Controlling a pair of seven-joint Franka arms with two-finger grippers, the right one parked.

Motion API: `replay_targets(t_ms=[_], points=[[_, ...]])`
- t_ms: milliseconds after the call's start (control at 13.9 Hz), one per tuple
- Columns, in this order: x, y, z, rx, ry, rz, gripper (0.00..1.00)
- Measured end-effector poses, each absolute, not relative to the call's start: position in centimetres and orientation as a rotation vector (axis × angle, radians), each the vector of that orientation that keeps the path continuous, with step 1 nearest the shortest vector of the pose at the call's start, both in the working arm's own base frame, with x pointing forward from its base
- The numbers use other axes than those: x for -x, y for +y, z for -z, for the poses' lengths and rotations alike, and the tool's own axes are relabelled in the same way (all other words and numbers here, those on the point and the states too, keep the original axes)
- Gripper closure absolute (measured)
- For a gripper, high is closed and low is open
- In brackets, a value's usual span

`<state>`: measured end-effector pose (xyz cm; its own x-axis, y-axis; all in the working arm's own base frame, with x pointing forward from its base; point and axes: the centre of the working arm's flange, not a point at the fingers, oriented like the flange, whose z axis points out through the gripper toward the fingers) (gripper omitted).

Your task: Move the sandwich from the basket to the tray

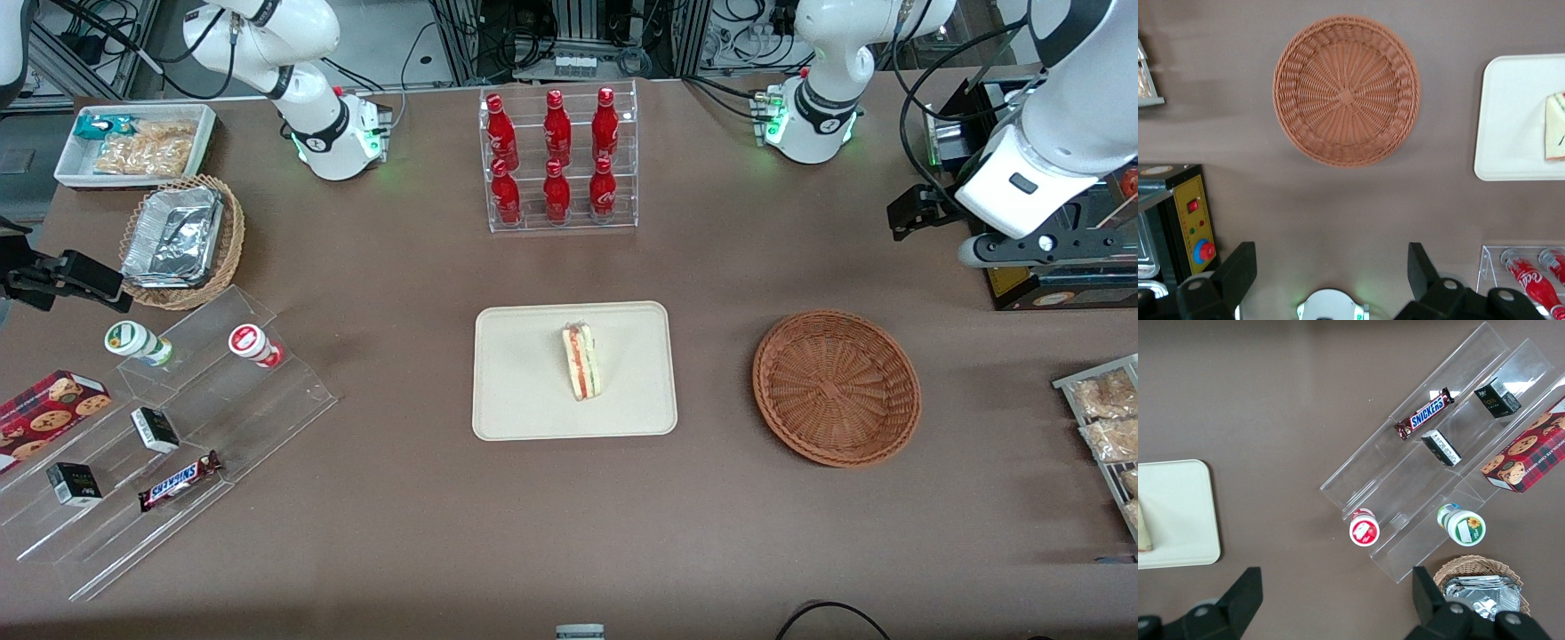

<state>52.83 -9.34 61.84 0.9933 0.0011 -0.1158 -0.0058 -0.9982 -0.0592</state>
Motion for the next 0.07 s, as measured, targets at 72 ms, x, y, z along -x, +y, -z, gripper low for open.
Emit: replay_targets(t_ms=[72], points=[[-52.86, -9.33, -61.86, 3.078, 0.003, -0.175, 0.0]])
